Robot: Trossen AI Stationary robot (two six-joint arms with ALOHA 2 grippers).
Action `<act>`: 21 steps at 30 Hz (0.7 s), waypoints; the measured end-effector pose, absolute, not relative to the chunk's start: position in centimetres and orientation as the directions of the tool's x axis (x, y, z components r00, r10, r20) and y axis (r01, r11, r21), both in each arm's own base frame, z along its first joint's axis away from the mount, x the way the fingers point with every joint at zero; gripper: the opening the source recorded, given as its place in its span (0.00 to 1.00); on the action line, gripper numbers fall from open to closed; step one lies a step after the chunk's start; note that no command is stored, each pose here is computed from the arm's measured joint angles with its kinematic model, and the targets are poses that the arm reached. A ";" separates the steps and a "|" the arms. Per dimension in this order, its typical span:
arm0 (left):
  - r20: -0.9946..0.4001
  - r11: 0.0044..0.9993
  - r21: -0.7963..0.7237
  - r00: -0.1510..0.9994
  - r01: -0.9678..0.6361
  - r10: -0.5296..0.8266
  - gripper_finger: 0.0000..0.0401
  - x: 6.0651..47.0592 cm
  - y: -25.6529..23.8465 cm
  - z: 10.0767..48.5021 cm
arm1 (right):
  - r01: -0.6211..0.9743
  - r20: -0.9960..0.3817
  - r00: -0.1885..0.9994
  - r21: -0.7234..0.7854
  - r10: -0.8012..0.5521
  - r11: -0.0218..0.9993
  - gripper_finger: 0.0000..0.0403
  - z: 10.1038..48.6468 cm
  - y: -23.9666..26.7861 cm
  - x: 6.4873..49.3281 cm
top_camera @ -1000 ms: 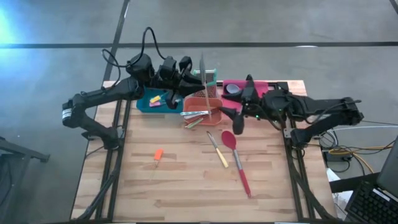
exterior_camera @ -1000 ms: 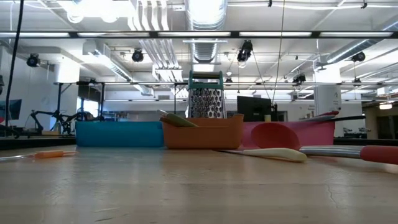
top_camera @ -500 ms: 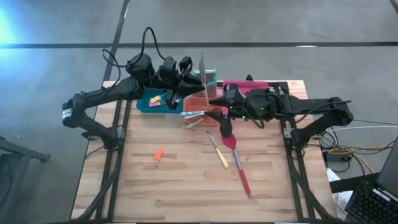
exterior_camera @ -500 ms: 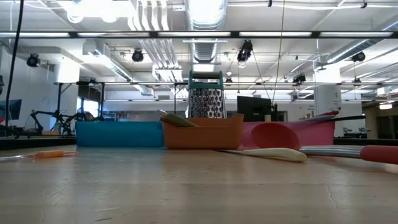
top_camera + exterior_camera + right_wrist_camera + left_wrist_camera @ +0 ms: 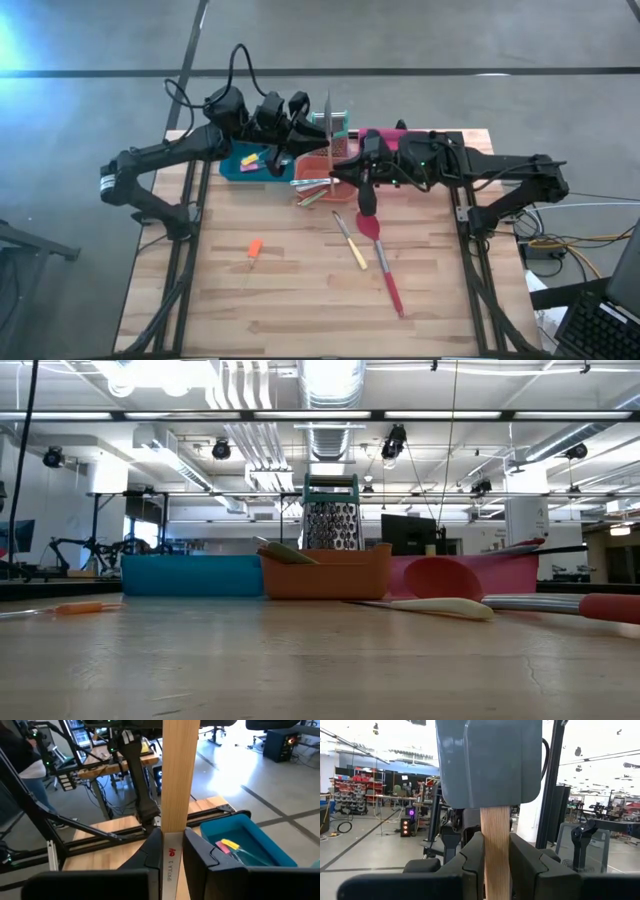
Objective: Pick & Place Kitchen Items
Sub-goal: Put the gray spatula into the blue bin
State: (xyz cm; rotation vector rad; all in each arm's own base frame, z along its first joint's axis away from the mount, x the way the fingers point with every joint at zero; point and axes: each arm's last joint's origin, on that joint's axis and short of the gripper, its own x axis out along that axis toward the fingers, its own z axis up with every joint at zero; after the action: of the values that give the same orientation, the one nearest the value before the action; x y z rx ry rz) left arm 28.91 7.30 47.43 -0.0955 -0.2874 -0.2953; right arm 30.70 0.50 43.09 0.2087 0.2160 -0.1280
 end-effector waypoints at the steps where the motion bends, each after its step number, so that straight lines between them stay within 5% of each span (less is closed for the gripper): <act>1: 0.293 0.952 -0.051 0.916 0.301 -0.274 0.16 28.9 7.3 47.4 | 0.147 -0.220 0.970 0.192 -0.104 0.970 0.08 43.1 0.5 30.7; 4: 0.296 0.952 -0.052 0.915 0.302 -0.274 0.16 28.9 7.3 47.5 | 0.150 -0.214 0.971 0.214 -0.104 0.965 0.09 43.2 0.5 30.8; 14: 0.297 0.952 -0.047 0.914 0.302 -0.275 0.16 28.9 7.3 47.5 | 0.153 -0.209 0.972 0.234 -0.104 0.960 0.44 43.2 0.4 30.9; 21: 0.296 0.952 -0.047 0.915 0.302 -0.275 0.16 28.9 7.3 47.5 | 0.155 -0.209 0.972 0.216 -0.110 0.964 0.37 42.7 0.4 31.7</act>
State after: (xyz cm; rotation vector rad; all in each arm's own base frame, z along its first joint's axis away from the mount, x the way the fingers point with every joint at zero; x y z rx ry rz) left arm 28.89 7.29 47.48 -0.0924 -0.2915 -0.2974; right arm 31.74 0.42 42.68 0.2337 0.1971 -0.1349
